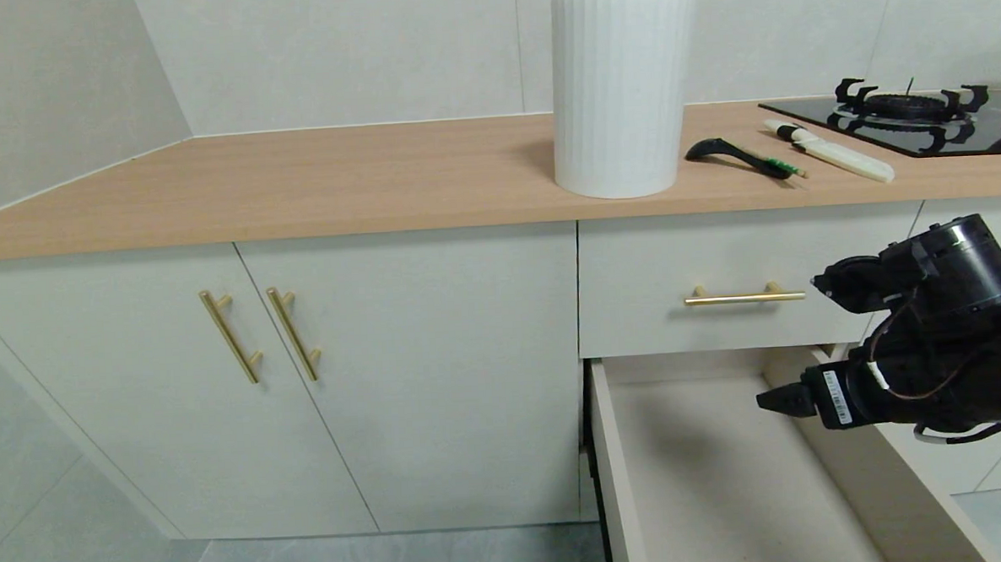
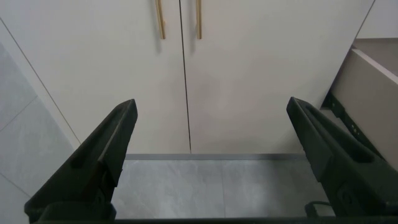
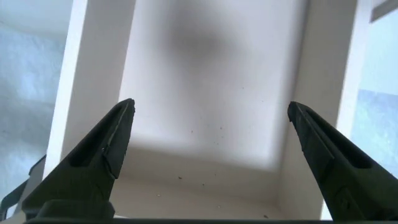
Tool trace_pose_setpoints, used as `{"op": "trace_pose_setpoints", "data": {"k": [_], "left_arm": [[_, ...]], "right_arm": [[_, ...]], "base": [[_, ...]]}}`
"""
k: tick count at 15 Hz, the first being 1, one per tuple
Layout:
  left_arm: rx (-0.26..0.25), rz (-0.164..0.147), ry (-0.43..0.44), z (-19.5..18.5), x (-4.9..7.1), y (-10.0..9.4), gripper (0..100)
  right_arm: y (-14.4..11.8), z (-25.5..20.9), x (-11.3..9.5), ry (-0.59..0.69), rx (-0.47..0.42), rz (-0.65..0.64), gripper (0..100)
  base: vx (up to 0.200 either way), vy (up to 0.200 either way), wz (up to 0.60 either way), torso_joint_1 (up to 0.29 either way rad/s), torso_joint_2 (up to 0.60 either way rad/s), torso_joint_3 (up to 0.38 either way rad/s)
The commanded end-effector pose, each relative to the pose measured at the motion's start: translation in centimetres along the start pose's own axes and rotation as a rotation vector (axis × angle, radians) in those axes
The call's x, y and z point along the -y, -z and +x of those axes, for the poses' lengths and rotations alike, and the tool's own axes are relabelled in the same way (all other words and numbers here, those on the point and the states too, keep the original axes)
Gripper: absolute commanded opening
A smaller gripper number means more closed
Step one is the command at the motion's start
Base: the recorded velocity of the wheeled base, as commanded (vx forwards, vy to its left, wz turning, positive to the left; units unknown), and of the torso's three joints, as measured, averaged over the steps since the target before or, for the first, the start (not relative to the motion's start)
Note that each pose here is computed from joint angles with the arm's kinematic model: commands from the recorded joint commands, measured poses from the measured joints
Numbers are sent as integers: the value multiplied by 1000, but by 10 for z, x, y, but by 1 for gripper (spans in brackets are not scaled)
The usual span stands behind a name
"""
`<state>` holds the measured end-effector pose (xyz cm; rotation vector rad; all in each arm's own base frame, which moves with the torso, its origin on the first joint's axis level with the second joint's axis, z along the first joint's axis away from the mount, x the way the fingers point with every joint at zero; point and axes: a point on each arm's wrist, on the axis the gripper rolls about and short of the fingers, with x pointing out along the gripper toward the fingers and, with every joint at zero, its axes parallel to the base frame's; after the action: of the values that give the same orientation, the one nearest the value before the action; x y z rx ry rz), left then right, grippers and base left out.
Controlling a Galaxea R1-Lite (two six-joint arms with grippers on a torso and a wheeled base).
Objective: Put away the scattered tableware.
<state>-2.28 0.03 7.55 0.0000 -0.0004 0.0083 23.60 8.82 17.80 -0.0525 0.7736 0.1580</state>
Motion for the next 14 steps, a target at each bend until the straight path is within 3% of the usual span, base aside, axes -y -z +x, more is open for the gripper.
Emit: {"op": "trace_pose_setpoints", "data": {"k": [1, 7, 14], "left_arm": [[0, 0, -1, 0, 0, 0, 100], [0, 0, -1, 0, 0, 0, 100], [0, 0, -1, 0, 0, 0, 100]], "right_arm": [[2, -4, 2, 2, 11, 0, 100], [6, -5, 3, 24, 3, -23, 100], [6, -3, 3, 35, 12, -27, 100]], "base": [[0, 0, 0, 0, 0, 0], [0, 0, 0, 4, -45, -33], [0, 0, 0, 125, -406, -287]]}}
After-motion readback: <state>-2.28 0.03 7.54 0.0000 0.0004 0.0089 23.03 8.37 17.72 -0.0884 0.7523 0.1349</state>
